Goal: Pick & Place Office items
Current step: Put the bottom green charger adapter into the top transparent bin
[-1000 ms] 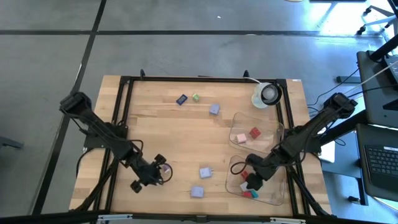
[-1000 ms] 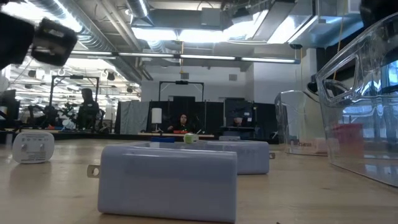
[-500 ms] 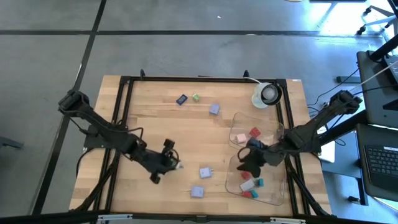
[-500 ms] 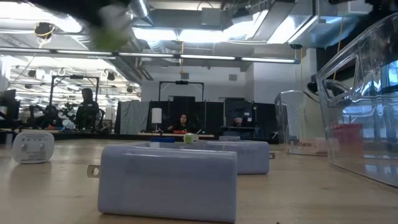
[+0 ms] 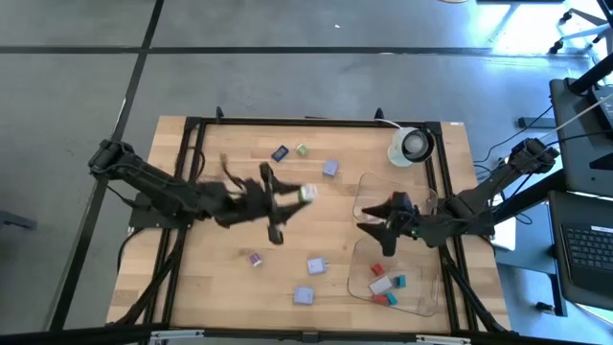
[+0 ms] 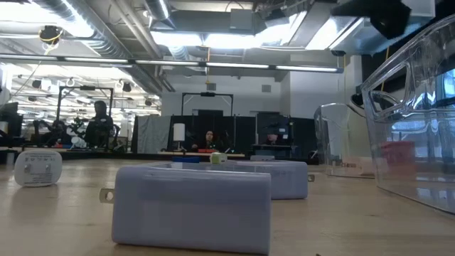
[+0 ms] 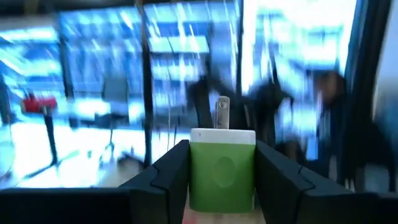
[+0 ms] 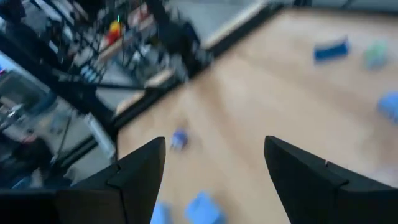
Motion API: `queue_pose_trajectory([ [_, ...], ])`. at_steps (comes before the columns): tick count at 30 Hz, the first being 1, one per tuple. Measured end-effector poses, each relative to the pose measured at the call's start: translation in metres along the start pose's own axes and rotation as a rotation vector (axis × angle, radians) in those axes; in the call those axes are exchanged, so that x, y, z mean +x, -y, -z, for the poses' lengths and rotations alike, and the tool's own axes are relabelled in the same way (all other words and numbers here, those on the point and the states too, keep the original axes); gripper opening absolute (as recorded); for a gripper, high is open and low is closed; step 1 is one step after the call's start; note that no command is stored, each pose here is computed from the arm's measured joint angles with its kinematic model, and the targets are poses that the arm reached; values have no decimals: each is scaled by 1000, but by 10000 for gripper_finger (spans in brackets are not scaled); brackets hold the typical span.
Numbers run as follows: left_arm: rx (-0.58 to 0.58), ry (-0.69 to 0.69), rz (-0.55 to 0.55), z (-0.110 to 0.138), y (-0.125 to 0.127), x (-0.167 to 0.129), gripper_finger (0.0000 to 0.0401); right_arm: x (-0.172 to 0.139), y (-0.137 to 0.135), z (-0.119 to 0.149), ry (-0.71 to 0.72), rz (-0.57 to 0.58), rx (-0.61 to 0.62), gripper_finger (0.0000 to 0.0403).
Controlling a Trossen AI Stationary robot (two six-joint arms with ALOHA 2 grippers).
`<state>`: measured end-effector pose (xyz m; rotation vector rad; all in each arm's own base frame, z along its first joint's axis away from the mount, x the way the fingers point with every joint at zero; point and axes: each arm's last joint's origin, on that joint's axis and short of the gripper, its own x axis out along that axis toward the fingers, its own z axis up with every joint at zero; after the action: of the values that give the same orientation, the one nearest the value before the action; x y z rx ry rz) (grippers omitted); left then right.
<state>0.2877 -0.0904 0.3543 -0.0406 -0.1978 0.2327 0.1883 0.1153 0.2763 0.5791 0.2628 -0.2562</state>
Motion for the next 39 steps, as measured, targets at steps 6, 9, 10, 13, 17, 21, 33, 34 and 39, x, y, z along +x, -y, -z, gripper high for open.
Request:
queue_pose_trajectory([
  [6,-167,281,-11,-30,-10,-1,145,-1,-7,-11,154,14,-47,275],
  [9,-170,305,31,-32,-10,-1,145,-1,-9,-14,177,-7,-25,275],
  [10,-169,306,41,-32,-9,-1,145,-1,-10,-14,181,-12,-14,275],
  [13,-167,307,54,-31,-9,-1,145,-2,-12,-17,200,-31,15,275],
  [17,-159,313,95,-32,-8,-1,145,0,-13,-23,221,-61,47,275],
  [21,-106,316,86,-32,-8,-1,145,5,-12,-28,208,-95,13,275],
  [33,-91,298,31,-27,-21,8,145,18,-4,-49,253,-155,-88,275],
  [34,-98,295,25,-25,-23,11,145,18,-4,-52,271,-169,-99,275],
  [39,-154,269,-2,-12,-34,25,145,21,-6,-65,352,-251,-153,275],
])
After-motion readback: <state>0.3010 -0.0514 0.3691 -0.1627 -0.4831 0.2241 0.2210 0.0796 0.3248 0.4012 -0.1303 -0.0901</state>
